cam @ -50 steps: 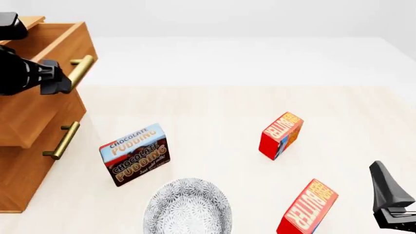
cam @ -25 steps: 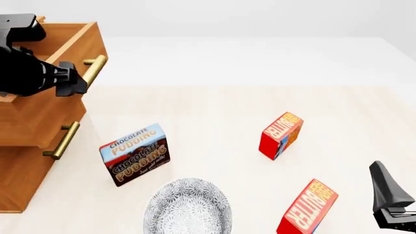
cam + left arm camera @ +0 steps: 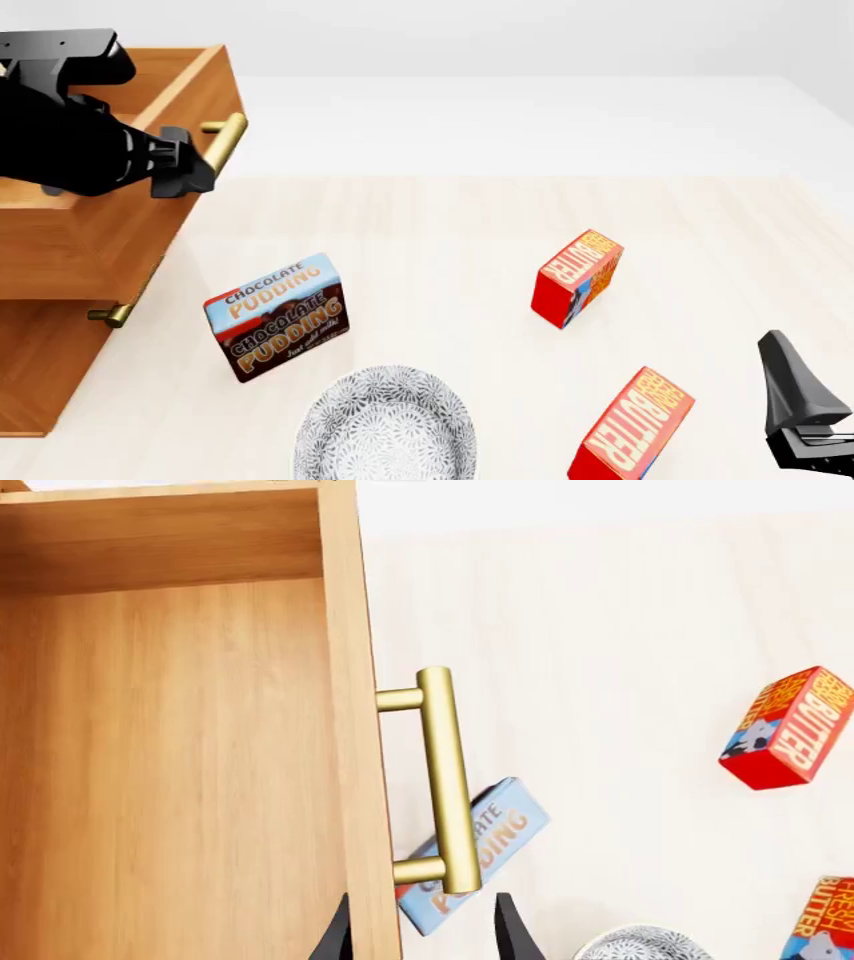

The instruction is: Put the butter at the front in the top drawer of the cabinet and close it.

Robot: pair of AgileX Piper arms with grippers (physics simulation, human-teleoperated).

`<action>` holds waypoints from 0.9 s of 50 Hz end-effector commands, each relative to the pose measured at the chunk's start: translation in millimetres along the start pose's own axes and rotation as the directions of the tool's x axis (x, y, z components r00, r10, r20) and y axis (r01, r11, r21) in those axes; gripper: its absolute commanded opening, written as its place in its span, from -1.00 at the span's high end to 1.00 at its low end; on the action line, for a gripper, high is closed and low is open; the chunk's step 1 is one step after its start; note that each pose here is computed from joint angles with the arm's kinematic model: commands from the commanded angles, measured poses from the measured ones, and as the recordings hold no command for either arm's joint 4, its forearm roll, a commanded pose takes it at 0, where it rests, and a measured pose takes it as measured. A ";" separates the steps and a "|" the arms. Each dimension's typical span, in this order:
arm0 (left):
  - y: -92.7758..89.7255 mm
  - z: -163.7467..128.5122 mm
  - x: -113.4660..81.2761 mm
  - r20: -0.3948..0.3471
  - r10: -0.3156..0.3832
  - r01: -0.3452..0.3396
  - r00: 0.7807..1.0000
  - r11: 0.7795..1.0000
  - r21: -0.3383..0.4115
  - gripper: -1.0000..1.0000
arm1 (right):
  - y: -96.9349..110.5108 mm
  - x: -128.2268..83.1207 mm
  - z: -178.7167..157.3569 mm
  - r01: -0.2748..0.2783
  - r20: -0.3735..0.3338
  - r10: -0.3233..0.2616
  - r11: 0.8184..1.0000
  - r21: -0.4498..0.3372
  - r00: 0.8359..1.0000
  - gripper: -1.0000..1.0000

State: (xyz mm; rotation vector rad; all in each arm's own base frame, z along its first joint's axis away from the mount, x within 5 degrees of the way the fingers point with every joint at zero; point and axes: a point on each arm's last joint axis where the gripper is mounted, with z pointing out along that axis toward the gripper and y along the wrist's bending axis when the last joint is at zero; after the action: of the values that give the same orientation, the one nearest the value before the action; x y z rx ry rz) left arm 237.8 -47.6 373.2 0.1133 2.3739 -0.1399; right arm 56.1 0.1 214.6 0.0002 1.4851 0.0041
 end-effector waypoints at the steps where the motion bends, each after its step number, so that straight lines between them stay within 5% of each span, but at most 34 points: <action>1: -12.3 11.4 2.0 -0.017 0.026 -0.025 1.000 0.999 0.036 -1.00 | 0.0 0.2 0.1 0.000 0.000 0.000 1.000 0.000 1.000 -1.00; 45: -64.5 14.1 -17.9 0.004 0.171 -0.170 0.985 0.972 0.160 -1.00 | 0.0 0.0 0.1 0.000 0.000 0.000 1.000 0.000 1.000 -1.00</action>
State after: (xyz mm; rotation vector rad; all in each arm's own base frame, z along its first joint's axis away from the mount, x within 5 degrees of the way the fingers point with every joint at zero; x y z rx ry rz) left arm 247.2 -88.3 374.4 0.2636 2.3791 -0.1939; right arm 56.1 0.1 214.7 0.0002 1.4851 0.0044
